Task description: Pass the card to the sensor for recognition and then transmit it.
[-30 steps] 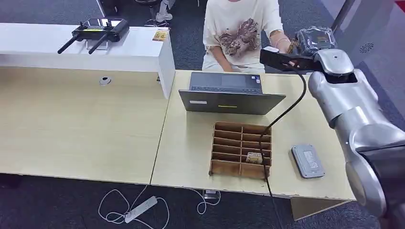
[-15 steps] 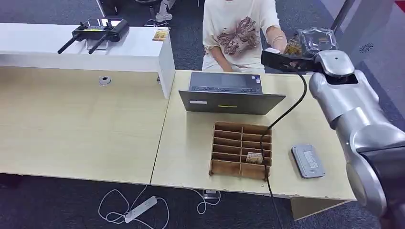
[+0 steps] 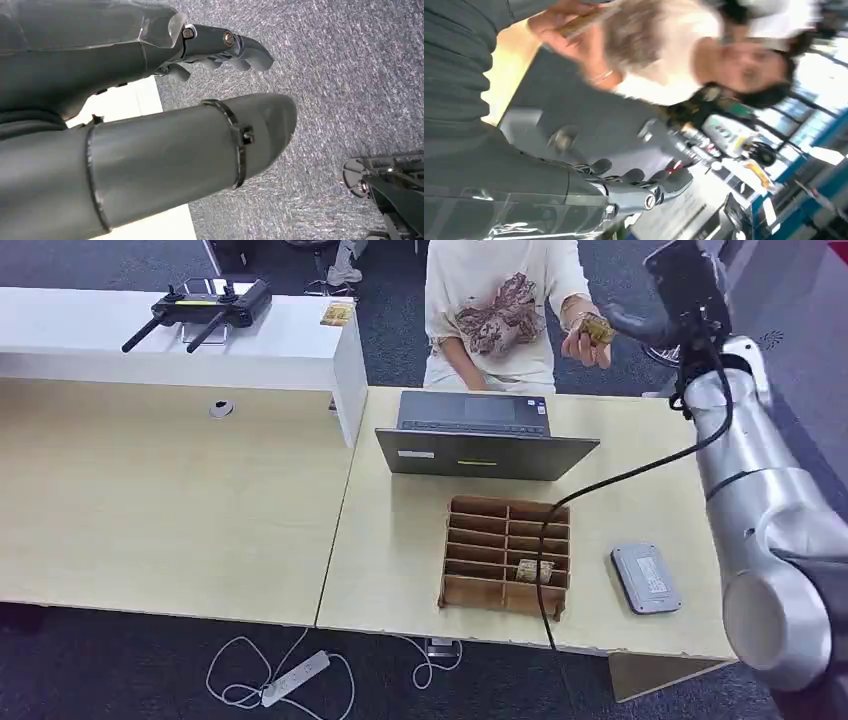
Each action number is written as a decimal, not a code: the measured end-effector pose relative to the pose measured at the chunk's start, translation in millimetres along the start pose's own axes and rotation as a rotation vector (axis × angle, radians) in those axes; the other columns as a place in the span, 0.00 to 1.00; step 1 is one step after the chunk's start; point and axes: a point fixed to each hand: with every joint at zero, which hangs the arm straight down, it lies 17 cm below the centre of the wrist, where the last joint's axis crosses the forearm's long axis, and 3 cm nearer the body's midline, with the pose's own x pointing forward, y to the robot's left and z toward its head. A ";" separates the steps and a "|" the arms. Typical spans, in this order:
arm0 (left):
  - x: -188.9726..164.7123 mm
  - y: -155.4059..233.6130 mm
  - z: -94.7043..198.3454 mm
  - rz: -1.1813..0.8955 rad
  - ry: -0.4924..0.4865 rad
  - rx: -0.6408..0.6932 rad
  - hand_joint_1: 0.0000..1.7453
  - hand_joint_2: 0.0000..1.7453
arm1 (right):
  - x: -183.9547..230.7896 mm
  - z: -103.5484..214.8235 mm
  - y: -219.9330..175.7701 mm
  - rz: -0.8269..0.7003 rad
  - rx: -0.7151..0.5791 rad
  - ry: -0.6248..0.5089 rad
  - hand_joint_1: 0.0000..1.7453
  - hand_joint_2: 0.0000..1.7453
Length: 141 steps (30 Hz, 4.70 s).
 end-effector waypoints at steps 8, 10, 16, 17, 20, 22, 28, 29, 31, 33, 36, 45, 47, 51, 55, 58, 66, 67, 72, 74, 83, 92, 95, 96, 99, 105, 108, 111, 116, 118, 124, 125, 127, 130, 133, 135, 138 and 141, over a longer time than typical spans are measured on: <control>0.4 1.9 -0.3 0.032 0.002 0.012 0.00 0.00 | 13.1 19.2 -43.7 -0.472 -0.135 -0.117 0.00 1.00; 0.1 1.6 -0.3 0.041 0.004 0.013 0.00 0.00 | -2.0 38.6 -46.3 -0.500 -0.174 -0.121 0.00 1.00; -4.6 0.4 -0.2 0.052 0.021 0.018 0.00 0.00 | -29.7 123.8 -36.3 -0.461 -0.212 -0.158 0.00 1.00; -5.3 0.3 -0.2 0.049 0.024 0.020 0.00 0.00 | -30.7 138.3 -33.0 -0.449 -0.208 -0.166 0.00 1.00; -6.6 -0.7 -0.1 0.044 0.030 0.026 0.00 0.00 | -25.9 177.8 -23.9 -0.420 -0.198 -0.203 0.00 1.00; -8.0 -1.8 0.0 0.049 0.036 0.028 0.00 0.00 | -21.3 202.1 -18.9 -0.389 -0.196 -0.226 0.00 1.00; -8.1 -5.5 0.4 0.062 0.041 0.031 0.00 0.00 | -0.4 257.6 -11.6 -0.314 -0.204 -0.288 0.00 1.00; -7.9 -5.8 0.5 0.062 0.041 0.032 0.00 0.00 | 2.2 267.0 -10.4 -0.298 -0.209 -0.295 0.00 1.00; -8.3 -7.0 0.6 0.065 0.045 0.032 0.00 0.00 | 7.4 282.0 -8.9 -0.270 -0.220 -0.307 0.00 1.00; -8.4 -8.0 0.7 0.068 0.047 0.031 0.00 0.00 | 10.0 294.8 -8.9 -0.245 -0.235 -0.309 0.00 1.00; -8.6 -9.1 0.9 0.071 0.050 0.029 0.00 0.00 | 11.1 311.9 -7.7 -0.213 -0.255 -0.301 0.00 1.00; -9.0 -12.0 1.3 0.083 0.059 0.026 0.00 0.00 | 12.7 346.2 19.6 0.011 -0.249 -0.242 0.00 1.00; -8.8 -12.5 1.3 0.083 0.059 0.025 0.00 0.00 | 14.5 348.2 29.6 0.035 -0.235 -0.224 0.00 1.00; -8.2 -14.8 1.6 0.079 0.058 0.022 0.00 0.00 | 15.9 348.0 43.8 0.093 -0.213 -0.193 0.00 1.00; -8.0 -15.7 1.7 0.073 0.058 0.020 0.00 0.00 | 15.9 346.5 53.5 0.148 -0.197 -0.167 0.00 1.00; -8.1 -15.5 1.7 0.072 0.059 0.020 0.00 0.00 | 14.7 345.7 56.7 0.161 -0.190 -0.150 0.00 1.00; -7.7 -15.9 1.8 0.065 0.057 0.018 0.00 0.00 | 13.4 344.8 61.3 0.186 -0.180 -0.130 0.00 1.00; -7.6 -16.0 1.8 0.065 0.056 0.018 0.00 0.00 | 13.4 345.0 61.5 0.194 -0.180 -0.130 0.00 1.00; -6.6 -18.3 2.1 0.067 0.055 0.015 0.00 0.00 | 11.5 347.9 62.1 0.214 -0.187 -0.117 0.00 1.00; -6.4 -18.4 2.1 0.068 0.054 0.015 0.00 0.00 | 10.7 348.7 63.1 0.223 -0.185 -0.113 0.00 1.00; -6.4 -18.6 2.1 0.065 0.053 0.016 0.00 0.00 | 6.3 349.3 59.5 0.394 -0.203 -0.090 0.00 1.00; -6.2 -19.9 2.3 0.065 0.053 0.014 0.00 0.00 | -1.5 349.5 62.6 0.473 -0.183 -0.058 0.00 1.00; -5.9 -21.0 2.4 0.062 0.052 0.012 0.00 0.00 | -8.8 349.6 68.2 0.492 -0.149 -0.028 0.00 1.00; -5.9 -21.0 2.4 0.060 0.051 0.012 0.00 0.00 | -12.2 349.8 71.1 0.499 -0.131 -0.014 0.00 1.00; -5.9 -21.2 2.4 0.056 0.051 0.011 0.00 0.00 | -24.7 351.7 82.2 0.527 -0.063 0.034 0.00 1.00; -7.2 -21.5 2.5 0.060 0.060 0.009 0.00 0.00 | -40.2 358.2 102.4 0.532 0.038 0.096 0.00 1.00; -7.4 -21.6 2.6 0.062 0.062 0.009 0.00 0.00 | -44.8 360.2 109.4 0.537 0.074 0.112 0.00 1.00; -7.4 -21.6 2.6 0.064 0.062 0.009 0.00 0.00 | -47.2 362.1 116.1 0.532 0.104 0.118 0.00 1.00; -7.4 -21.6 2.6 0.064 0.061 0.009 0.00 0.00 | -45.8 366.3 131.9 0.473 0.162 0.107 0.00 1.00; -7.4 -21.6 2.6 0.062 0.061 0.009 0.00 0.00 | -43.2 369.1 141.3 0.425 0.195 0.093 0.00 1.00; -7.1 -22.3 2.6 0.057 0.060 0.008 0.00 0.00 | -41.8 373.5 153.6 0.385 0.242 0.072 0.00 1.00; -7.1 -22.3 2.7 0.056 0.060 0.008 0.00 0.00 | -42.4 373.9 154.2 0.376 0.243 0.074 0.00 1.00; -7.1 -22.3 2.7 0.055 0.059 0.008 0.00 0.00 | -42.6 374.1 155.2 0.348 0.243 0.076 0.00 1.00; -7.0 -22.2 2.6 0.047 0.058 0.008 0.00 0.00 | -42.5 373.5 156.7 0.319 0.244 0.074 0.00 1.00; -6.9 -22.2 2.6 0.038 0.056 0.009 0.00 0.00 | -44.0 372.7 157.8 0.316 0.246 0.075 0.01 1.00; -6.8 -22.1 2.6 0.036 0.055 0.009 0.00 0.00 | -45.3 371.5 157.7 0.319 0.246 0.077 0.01 1.00; -7.0 -22.1 2.6 0.030 0.056 0.009 0.00 0.00 | -46.8 370.6 158.3 0.316 0.248 0.080 0.05 1.00; -6.9 -22.2 2.6 0.023 0.055 0.008 0.00 0.00 | -48.3 369.1 159.9 0.302 0.256 0.084 0.06 1.00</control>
